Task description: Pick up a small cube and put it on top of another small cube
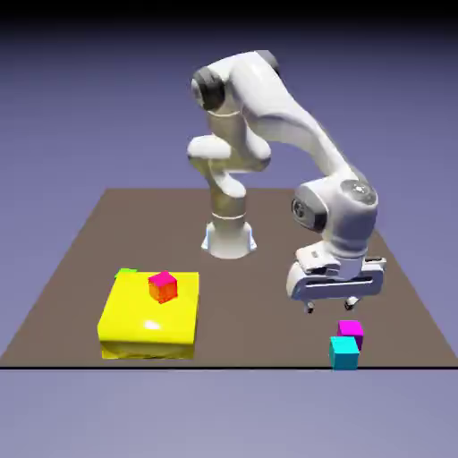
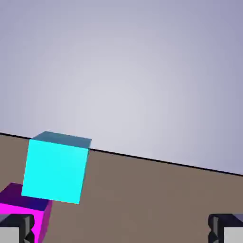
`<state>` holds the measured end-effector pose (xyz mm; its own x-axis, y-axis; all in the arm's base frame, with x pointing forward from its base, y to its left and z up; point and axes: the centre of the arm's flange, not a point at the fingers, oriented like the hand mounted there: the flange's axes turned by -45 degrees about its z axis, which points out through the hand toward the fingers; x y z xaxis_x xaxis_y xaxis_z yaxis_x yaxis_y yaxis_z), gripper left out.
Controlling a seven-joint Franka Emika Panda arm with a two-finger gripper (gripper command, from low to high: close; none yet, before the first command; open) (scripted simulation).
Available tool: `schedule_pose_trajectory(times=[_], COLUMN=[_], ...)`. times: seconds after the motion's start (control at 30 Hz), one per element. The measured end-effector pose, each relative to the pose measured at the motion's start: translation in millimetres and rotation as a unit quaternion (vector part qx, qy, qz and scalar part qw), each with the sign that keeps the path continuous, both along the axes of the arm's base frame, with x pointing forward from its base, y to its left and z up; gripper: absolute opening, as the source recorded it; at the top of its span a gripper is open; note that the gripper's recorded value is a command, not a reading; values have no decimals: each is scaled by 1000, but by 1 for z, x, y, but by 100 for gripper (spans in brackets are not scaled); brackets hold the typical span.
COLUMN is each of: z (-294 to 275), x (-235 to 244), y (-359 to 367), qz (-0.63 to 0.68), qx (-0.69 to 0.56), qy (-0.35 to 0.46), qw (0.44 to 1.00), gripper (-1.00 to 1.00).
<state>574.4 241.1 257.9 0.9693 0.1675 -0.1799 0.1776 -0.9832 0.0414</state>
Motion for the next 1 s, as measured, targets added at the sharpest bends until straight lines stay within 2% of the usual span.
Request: schedule_pose_trajectory(times=[0.27,0.57,0.67,0.7,0.77,0.87,1.0], z=[-43,-83,-141,-145,-145,-87,-81], x=[21,42,18,15,15,41,33], y=[30,28,28,28,28,28,0], qz=[-33,-89,-89,-89,-89,-89,-18], qx=[1,3,3,3,3,3,-33], qy=[97,192,192,192,192,192,174], qw=[995,977,977,977,977,977,984], gripper=[0,0,0,-100,-100,-100,-100])
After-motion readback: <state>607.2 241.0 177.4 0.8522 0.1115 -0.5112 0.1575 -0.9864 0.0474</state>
